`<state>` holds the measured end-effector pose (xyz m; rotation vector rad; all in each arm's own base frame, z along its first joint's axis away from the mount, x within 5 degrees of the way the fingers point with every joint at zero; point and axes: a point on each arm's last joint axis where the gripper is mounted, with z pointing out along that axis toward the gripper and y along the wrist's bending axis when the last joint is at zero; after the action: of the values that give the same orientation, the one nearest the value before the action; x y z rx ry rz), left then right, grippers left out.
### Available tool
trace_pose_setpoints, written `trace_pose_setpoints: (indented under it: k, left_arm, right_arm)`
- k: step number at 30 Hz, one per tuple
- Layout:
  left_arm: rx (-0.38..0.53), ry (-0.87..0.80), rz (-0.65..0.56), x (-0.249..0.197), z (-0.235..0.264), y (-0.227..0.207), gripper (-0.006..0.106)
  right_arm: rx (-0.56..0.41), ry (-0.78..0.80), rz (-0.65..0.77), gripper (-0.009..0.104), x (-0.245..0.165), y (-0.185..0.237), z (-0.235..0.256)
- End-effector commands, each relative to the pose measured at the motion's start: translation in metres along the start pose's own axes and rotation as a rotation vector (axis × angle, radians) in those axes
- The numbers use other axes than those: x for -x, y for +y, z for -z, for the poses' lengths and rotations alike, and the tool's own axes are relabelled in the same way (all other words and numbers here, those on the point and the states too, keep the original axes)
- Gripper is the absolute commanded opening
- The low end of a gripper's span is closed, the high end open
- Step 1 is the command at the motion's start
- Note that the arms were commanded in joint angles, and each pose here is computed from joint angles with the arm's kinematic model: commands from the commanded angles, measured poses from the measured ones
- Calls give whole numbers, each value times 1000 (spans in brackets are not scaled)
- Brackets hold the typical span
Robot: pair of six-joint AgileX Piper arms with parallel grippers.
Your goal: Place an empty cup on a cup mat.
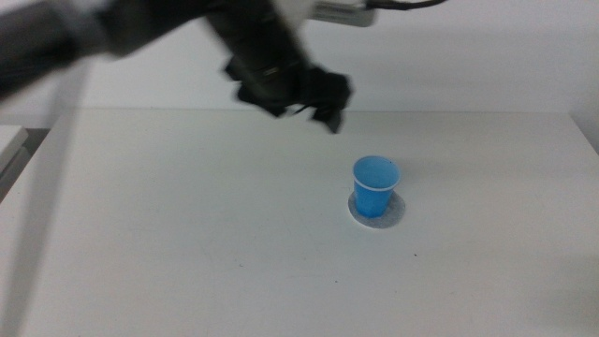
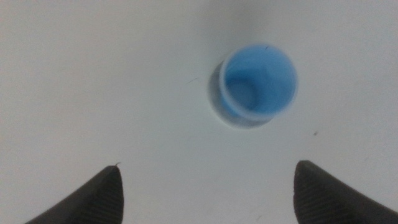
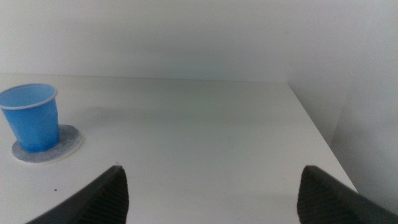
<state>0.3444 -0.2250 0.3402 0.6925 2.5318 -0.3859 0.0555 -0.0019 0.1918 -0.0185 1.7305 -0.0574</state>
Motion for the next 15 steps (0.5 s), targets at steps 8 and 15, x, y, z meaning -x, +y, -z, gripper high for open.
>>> trace_pose_setpoints:
  k: [8, 15]
  left_arm:
    - [234, -258, 60, -147, 66, 35, 94]
    - [329, -505, 56, -238, 82, 54, 94]
  right_arm:
    - [0, -8, 10, 93, 0, 0, 0]
    - [0, -8, 10, 93, 0, 0, 0]
